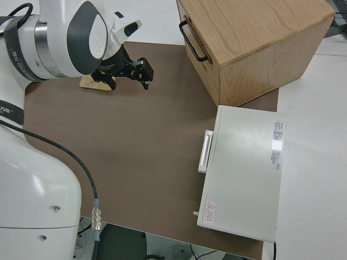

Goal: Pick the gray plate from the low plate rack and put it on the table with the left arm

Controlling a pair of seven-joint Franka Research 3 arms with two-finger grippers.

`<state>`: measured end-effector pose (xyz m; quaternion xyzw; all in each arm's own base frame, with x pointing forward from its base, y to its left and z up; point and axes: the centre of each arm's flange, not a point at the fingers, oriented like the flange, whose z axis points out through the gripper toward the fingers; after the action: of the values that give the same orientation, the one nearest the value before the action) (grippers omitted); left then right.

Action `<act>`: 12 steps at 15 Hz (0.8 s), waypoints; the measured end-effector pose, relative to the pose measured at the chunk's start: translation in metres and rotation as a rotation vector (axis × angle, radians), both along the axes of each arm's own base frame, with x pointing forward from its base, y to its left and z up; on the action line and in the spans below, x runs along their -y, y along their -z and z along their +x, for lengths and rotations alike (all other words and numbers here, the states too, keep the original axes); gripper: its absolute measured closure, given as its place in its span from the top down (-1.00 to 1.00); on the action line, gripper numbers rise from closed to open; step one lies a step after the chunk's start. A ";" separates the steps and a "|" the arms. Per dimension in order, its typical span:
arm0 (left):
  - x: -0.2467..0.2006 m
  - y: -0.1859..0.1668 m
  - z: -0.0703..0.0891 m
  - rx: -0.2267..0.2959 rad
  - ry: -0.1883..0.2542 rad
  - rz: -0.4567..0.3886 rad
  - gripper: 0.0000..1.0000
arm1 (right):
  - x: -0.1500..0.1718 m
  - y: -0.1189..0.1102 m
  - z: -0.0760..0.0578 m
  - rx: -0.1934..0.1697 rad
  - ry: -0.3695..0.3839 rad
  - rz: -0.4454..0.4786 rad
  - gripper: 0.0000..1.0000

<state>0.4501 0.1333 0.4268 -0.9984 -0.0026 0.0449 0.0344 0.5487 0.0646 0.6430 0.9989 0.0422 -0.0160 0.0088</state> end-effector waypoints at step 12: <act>0.025 -0.081 0.018 -0.012 0.051 0.040 -0.89 | 0.000 0.000 0.000 0.000 0.000 0.000 0.97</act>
<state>0.4676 0.1080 0.5080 -0.9970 0.0224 0.0499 0.0557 0.5487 0.0646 0.6430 0.9989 0.0422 -0.0160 0.0088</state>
